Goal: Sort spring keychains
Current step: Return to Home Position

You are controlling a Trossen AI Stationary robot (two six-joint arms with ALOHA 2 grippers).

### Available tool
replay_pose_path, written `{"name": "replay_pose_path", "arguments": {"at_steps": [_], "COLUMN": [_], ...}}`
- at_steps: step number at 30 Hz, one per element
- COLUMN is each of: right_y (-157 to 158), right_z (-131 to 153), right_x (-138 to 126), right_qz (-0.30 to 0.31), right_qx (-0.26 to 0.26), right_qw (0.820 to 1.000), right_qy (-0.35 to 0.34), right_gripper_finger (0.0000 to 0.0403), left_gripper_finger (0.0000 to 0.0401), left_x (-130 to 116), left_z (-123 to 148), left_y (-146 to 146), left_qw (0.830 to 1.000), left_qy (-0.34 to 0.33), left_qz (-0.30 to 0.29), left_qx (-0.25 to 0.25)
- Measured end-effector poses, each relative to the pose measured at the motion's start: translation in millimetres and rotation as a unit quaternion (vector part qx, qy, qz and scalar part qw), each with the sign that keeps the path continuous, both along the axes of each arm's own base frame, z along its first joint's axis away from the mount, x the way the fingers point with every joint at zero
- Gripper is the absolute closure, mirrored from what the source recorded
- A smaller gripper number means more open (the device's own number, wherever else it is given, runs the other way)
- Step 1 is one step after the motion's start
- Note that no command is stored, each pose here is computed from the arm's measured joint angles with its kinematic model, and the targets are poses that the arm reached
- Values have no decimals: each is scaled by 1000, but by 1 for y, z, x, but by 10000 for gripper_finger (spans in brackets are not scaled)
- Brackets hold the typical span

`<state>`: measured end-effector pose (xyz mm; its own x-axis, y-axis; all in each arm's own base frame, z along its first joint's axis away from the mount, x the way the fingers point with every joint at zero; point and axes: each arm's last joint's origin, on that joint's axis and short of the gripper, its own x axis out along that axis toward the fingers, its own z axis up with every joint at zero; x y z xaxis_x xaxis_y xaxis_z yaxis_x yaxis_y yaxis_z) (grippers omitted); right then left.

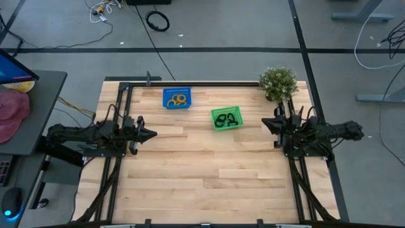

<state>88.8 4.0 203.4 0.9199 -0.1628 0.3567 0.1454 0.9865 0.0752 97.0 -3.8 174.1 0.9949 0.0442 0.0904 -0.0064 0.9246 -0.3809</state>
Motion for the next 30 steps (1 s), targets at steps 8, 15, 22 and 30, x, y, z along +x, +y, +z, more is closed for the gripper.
{"name": "replay_pose_path", "arguments": {"at_steps": [8,15,22,30], "right_y": [-1,1,2,2], "right_z": [-5,-32,-32,-32], "right_x": [3,8,8,8], "right_qz": [27,38,54,51], "right_qx": [-44,-105,-124,-131], "right_qw": [998,978,975,974], "right_qy": [31,174,175,176], "right_gripper_finger": [396,396,396,396], "left_gripper_finger": [396,396,396,396], "left_x": [0,0,0,0], "left_z": [0,0,0,0], "left_y": [0,0,0,0], "left_qw": [1000,1000,1000,1000], "left_qy": [-1,-1,-1,-1], "left_qz": [0,0,0,0], "left_qx": [0,0,0,0]}}
